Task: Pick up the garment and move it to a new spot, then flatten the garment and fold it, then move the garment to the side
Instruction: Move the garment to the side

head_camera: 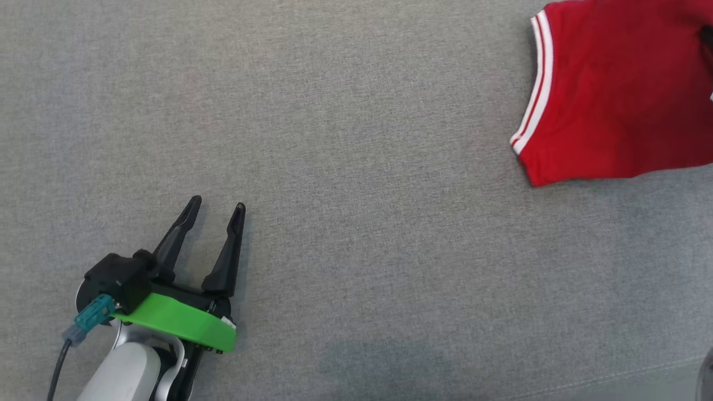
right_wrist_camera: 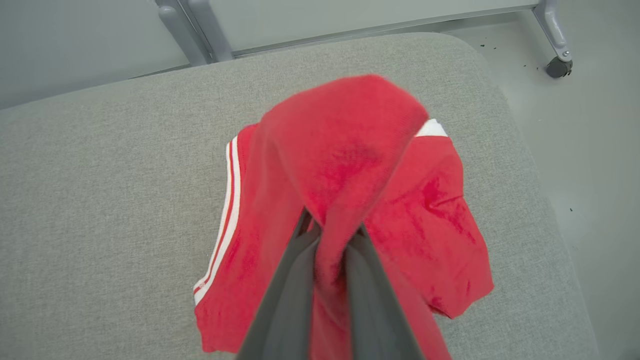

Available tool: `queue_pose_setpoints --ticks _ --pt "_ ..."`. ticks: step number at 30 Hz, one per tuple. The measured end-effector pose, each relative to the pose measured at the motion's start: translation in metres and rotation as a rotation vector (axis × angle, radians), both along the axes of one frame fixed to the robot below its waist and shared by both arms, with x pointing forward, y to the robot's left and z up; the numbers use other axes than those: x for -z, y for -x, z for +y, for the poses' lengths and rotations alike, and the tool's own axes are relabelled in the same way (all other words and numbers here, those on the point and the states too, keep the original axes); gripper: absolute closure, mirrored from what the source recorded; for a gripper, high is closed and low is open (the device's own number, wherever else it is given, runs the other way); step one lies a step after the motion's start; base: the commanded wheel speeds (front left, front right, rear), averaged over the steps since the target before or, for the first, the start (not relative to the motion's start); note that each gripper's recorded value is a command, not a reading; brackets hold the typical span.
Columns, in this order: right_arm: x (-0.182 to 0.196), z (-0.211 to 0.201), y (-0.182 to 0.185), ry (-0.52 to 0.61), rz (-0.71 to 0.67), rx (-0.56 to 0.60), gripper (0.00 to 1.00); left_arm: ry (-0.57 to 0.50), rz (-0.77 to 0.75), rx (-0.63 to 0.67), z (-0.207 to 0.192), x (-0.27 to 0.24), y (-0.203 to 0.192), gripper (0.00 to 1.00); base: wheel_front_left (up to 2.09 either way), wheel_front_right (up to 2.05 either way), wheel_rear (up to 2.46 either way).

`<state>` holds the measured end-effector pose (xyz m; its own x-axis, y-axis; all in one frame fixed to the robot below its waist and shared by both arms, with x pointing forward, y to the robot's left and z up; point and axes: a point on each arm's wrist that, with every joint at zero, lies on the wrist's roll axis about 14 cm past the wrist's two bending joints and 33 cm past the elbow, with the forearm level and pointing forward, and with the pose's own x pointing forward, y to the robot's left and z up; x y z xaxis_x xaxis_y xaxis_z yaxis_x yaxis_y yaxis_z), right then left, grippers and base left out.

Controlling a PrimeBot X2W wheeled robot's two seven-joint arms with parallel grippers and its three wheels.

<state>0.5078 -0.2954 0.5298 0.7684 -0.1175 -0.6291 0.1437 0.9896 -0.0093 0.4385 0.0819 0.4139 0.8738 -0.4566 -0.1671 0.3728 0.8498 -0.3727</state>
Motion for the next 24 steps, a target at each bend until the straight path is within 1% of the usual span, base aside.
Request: queue_pose_setpoints --ticks 3,5,12,13,15,16,17,18,19,20,21,24 --pt "-0.007 -0.008 -0.011 0.011 0.001 0.021 1.00 -0.012 0.004 -0.017 0.008 0.002 0.001 0.00 0.00 0.00 0.00" --pt "-0.008 -0.018 -0.014 0.040 0.029 0.044 1.00 -0.023 0.005 -0.032 0.015 0.002 0.002 0.00 0.00 0.00 0.00" --pt "0.016 -0.050 -0.017 0.159 0.152 0.116 1.00 -0.055 0.026 -0.085 0.037 0.006 0.011 0.00 0.00 0.00 0.00" --pt "0.017 -0.054 -0.020 0.189 0.150 0.119 1.00 -0.058 0.030 -0.090 0.039 0.007 0.013 0.00 0.00 0.00 0.00" --pt "0.017 -0.060 -0.027 0.227 0.112 0.120 0.89 -0.059 0.039 -0.097 0.042 0.008 0.017 0.00 0.00 0.00 0.00" --pt "0.018 -0.059 -0.032 0.231 0.088 0.115 0.95 -0.062 0.045 -0.102 0.044 0.009 0.020 0.00 0.00 0.00 0.00" --pt "0.018 -0.059 -0.037 0.241 0.052 0.110 0.90 -0.066 0.047 -0.110 0.047 0.009 0.021 0.00 0.00 0.00 0.00" --pt "0.017 -0.059 -0.043 0.259 0.011 0.108 0.66 -0.068 0.049 -0.119 0.049 0.009 0.023 0.00 0.00 0.00 0.00" --pt "0.016 -0.063 -0.047 0.277 -0.020 0.114 0.64 -0.068 0.051 -0.128 0.051 0.009 0.024 0.00 0.00 0.00 0.00" --pt "0.018 -0.066 -0.048 0.291 -0.036 0.124 0.37 -0.068 0.052 -0.136 0.053 0.009 0.025 0.00 0.00 0.00 0.00" --pt "0.025 -0.070 -0.046 0.301 -0.024 0.136 0.00 -0.068 0.055 -0.145 0.055 0.009 0.026 0.00 0.00 0.00 0.00" --pt "0.058 -0.072 -0.031 0.306 0.073 0.145 0.00 -0.063 0.048 -0.164 0.058 0.005 0.028 0.00 0.00 0.00 0.00"
